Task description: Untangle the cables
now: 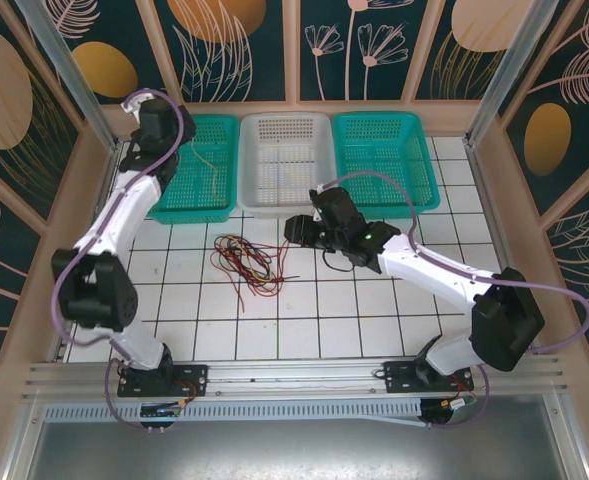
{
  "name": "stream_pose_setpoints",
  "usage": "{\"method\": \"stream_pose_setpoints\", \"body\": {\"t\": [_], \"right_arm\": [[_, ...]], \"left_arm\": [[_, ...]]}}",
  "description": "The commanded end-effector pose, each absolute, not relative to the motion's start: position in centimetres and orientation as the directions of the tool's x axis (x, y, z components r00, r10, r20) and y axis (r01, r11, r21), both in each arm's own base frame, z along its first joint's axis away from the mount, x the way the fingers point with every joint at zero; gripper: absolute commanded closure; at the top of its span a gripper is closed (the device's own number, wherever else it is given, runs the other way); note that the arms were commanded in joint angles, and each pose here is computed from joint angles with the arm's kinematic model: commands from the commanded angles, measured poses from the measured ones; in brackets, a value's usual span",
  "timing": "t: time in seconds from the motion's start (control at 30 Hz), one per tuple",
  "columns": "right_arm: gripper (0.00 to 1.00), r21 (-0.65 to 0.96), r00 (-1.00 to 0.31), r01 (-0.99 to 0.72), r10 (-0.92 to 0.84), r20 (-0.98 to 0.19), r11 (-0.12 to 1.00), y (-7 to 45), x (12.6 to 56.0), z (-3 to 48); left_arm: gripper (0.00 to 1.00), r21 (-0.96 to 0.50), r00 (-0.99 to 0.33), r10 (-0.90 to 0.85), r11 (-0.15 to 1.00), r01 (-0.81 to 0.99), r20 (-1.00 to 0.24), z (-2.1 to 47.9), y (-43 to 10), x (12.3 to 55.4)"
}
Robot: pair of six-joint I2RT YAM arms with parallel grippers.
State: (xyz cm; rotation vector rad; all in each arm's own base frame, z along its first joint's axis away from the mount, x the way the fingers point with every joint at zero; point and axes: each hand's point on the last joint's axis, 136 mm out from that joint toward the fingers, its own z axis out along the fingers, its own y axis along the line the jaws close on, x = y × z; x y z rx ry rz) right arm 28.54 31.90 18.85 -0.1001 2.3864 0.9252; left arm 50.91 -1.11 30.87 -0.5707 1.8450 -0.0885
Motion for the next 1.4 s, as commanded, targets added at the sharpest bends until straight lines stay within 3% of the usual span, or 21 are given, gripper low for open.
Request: {"method": "stream_pose_setpoints", "body": {"t": [0.0, 0.17, 0.33, 0.57, 0.67, 1.03, 1.37], "right_arm": [[0.59, 0.582, -0.831, -0.261, 0.128, -0.542, 0.77, 32.2, 28.3, 18.0], [0.58, 0.563, -0.853, -0.252, 0.093, -0.513, 0.787, 32.5, 27.6, 15.9], [0.52, 0.541, -0.886, -0.228, 0.058, -0.46, 0.809, 32.7, 27.1, 13.0], [0.52, 0.514, -0.91, -0.239, -0.006, -0.414, 0.824, 34.5, 26.5, 10.4], [0.53, 0.502, -0.91, -0.251, -0.024, -0.415, 0.828, 34.9, 26.3, 10.4], [0.56, 0.423, -0.917, -0.243, -0.064, -0.395, 0.873, 34.6, 26.5, 8.7], [0.66, 0.34, -0.935, -0.173, -0.045, -0.353, 0.924, 33.4, 27.5, 5.2]], "left_arm": [[0.21, -0.404, -0.382, -0.469, 0.882, -0.242, -0.796, 27.1, -3.8, 47.3], [0.29, -0.561, -0.557, -0.532, 0.816, -0.137, -0.638, 20.6, -8.0, 41.9], [0.28, -0.6, -0.621, -0.537, 0.79, -0.131, -0.571, 16.0, -10.0, 37.4], [0.32, -0.565, -0.671, -0.532, 0.801, -0.2, -0.516, 11.3, -10.2, 36.5], [0.38, -0.55, -0.697, -0.525, 0.805, -0.221, -0.488, 9.6, -10.5, 36.1], [0.5, -0.59, -0.758, -0.518, 0.776, -0.222, -0.396, 6.8, -13.1, 33.2], [0.51, -0.629, -0.76, -0.535, 0.746, -0.22, -0.369, 7.3, -14.0, 32.1]]}}
